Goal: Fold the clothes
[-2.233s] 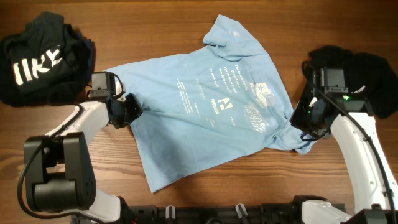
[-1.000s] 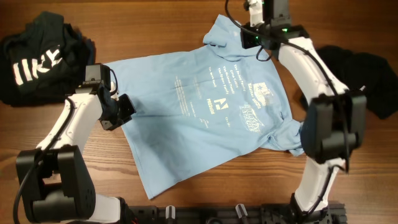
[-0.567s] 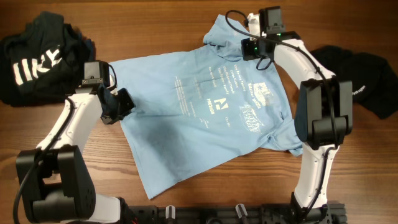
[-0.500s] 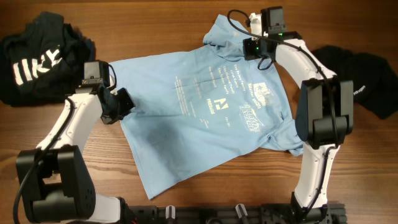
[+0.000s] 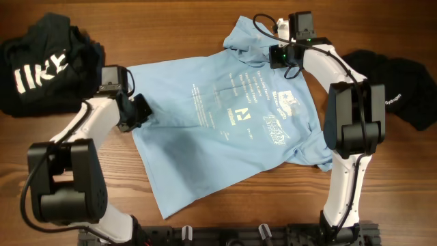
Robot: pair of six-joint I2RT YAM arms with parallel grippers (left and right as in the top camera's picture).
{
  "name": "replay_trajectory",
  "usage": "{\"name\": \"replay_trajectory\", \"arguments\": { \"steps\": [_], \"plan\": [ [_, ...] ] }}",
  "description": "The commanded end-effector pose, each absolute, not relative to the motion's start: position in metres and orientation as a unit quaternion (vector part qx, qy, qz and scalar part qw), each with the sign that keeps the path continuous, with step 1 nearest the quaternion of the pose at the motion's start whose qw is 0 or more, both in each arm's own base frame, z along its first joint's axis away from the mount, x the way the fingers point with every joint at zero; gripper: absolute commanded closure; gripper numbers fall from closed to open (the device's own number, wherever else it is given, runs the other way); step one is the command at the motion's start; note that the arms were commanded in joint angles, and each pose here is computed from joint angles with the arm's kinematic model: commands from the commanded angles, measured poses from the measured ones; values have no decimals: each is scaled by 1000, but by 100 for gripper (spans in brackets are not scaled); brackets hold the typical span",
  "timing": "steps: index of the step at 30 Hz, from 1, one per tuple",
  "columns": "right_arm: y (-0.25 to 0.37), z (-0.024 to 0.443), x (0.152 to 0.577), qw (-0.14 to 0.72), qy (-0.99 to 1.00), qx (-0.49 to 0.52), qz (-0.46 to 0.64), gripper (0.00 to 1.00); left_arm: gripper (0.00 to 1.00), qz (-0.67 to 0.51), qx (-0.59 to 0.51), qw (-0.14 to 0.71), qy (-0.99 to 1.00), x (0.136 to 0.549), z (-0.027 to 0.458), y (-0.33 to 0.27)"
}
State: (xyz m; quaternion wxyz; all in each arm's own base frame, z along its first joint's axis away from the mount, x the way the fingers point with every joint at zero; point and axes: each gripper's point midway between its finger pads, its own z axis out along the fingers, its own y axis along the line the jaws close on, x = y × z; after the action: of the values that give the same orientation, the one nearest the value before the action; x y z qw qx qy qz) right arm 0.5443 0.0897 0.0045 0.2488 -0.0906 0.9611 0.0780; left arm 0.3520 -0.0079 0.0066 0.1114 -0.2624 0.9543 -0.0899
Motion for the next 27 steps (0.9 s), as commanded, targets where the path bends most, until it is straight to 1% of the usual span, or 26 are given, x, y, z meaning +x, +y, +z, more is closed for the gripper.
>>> {"name": "replay_trajectory", "arguments": {
  "steps": [1,6,12,17,22,23,24,26,27],
  "plan": [
    [52,-18,544,226,973,-27,37,95,96,-74,-271,125,951,363,-1,-8],
    [8,-24,533,199,979,36,5,95,96,-79,-265,141,951,372,-1,-11],
    [-37,-30,517,168,982,91,7,96,96,-81,-262,149,950,376,0,-13],
    [-47,-24,519,170,981,89,15,95,96,-88,-245,178,949,390,5,-16],
    [-47,0,530,179,979,94,17,95,96,-88,-233,210,945,407,16,-15],
    [-46,7,533,181,979,92,19,94,96,-86,-224,217,946,411,20,-15],
    [-45,13,536,183,979,91,23,86,96,-83,-215,225,947,416,25,-14],
    [-41,33,542,191,978,77,33,59,96,-79,-197,240,947,426,35,-13],
    [-40,45,544,194,977,74,35,47,96,-79,-192,247,947,431,41,-13]
  ]
}}
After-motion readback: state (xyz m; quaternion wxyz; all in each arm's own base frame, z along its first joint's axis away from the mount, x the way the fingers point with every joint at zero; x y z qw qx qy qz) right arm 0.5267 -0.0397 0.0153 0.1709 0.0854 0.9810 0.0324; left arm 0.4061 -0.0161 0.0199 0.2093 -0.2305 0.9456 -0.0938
